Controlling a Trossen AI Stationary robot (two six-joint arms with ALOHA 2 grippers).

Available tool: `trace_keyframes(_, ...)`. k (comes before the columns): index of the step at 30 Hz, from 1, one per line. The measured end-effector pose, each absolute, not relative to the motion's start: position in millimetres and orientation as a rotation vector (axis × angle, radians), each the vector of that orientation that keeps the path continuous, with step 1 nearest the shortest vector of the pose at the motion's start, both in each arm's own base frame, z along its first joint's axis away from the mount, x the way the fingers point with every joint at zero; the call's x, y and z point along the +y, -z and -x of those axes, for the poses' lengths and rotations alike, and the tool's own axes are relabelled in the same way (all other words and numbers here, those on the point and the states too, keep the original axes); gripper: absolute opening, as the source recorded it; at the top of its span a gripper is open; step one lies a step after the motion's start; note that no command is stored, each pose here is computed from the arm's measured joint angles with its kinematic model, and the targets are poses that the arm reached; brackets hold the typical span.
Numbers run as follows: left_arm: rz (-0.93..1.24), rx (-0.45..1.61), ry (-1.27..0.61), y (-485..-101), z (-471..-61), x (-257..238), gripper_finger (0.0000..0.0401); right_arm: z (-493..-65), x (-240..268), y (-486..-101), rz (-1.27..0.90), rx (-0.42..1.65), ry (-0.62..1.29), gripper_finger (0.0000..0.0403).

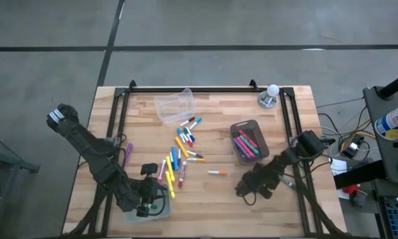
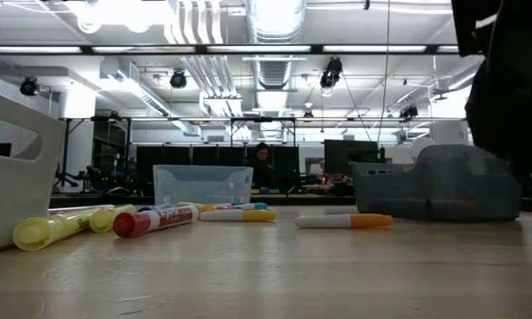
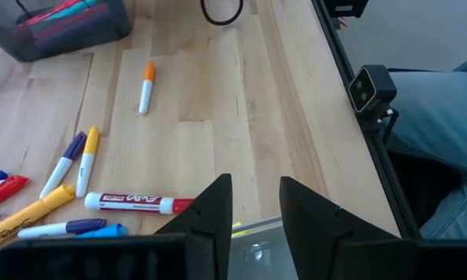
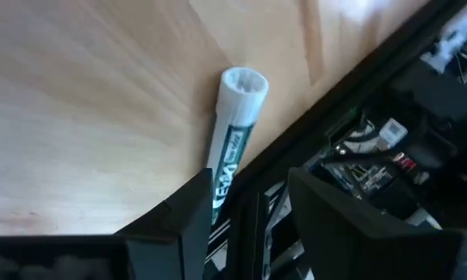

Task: Pick & Place Markers
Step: Put the green marker pen into the gray bin

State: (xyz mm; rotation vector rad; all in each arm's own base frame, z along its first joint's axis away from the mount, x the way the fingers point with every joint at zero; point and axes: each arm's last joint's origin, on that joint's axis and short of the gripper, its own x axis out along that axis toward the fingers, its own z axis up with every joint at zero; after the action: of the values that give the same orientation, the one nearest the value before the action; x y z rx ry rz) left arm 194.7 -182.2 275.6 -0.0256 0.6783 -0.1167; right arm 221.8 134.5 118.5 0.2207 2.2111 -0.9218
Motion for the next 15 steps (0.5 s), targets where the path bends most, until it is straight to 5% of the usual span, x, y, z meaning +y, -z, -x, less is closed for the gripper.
trace_keyframes(15, 0.031, 0.679, 0.115, -275.7, -194.7, -182.2, 0.0102, -217.6, 100.2, -104.6, -0.365, 2.287, 0.634, 0.0123)
